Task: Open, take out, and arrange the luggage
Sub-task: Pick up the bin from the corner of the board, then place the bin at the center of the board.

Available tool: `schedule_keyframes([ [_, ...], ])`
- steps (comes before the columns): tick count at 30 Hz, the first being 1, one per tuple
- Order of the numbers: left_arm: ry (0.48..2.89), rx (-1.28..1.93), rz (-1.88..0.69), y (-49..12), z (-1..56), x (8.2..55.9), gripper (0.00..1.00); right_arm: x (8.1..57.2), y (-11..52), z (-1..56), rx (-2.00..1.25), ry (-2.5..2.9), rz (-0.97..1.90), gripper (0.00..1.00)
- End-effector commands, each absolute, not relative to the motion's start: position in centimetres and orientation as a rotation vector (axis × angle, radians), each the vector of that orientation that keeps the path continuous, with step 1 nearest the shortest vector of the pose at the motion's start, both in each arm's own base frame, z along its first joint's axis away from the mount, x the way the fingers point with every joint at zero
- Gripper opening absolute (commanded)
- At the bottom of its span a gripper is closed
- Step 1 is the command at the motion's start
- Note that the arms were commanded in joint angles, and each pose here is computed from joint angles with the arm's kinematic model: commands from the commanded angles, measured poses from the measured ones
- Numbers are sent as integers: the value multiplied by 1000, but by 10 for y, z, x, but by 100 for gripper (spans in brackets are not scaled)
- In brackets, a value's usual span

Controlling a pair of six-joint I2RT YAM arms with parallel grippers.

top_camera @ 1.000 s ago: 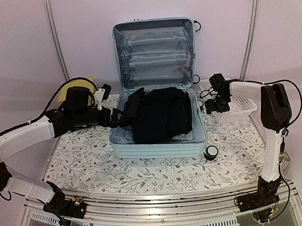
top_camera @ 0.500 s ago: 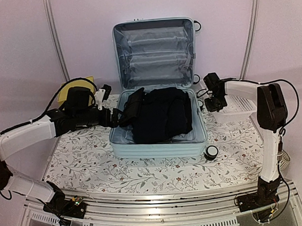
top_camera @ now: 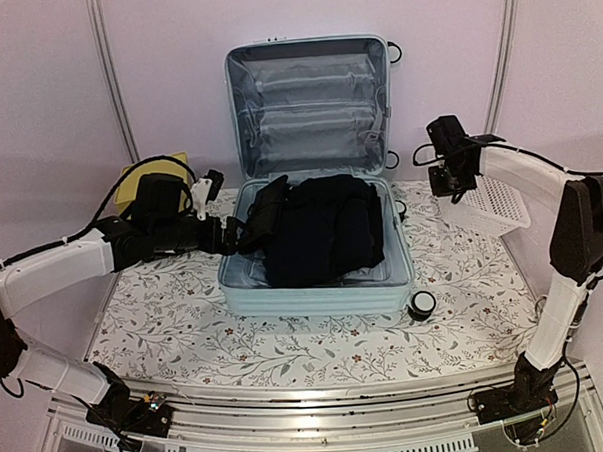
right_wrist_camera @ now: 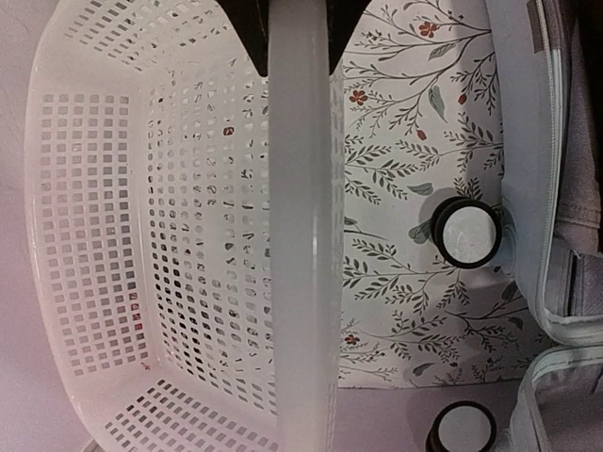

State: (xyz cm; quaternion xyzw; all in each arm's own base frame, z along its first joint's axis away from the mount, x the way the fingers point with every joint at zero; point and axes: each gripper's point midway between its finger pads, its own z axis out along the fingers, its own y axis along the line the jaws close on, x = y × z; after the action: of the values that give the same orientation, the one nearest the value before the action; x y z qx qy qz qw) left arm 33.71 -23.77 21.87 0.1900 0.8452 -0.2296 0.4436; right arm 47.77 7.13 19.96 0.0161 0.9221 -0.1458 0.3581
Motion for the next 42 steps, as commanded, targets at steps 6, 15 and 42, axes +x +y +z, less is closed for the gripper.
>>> schedule_keyframes([
  [6,2065,450,-574,-232,233,336,98,449,73,219,72,2420,-366,14],
  [15,2084,445,-587,-233,224,335,98,370,87,173,60,2594,-381,18],
  [42,2290,141,-385,-168,167,360,98,392,126,151,-4,2586,194,66],
])
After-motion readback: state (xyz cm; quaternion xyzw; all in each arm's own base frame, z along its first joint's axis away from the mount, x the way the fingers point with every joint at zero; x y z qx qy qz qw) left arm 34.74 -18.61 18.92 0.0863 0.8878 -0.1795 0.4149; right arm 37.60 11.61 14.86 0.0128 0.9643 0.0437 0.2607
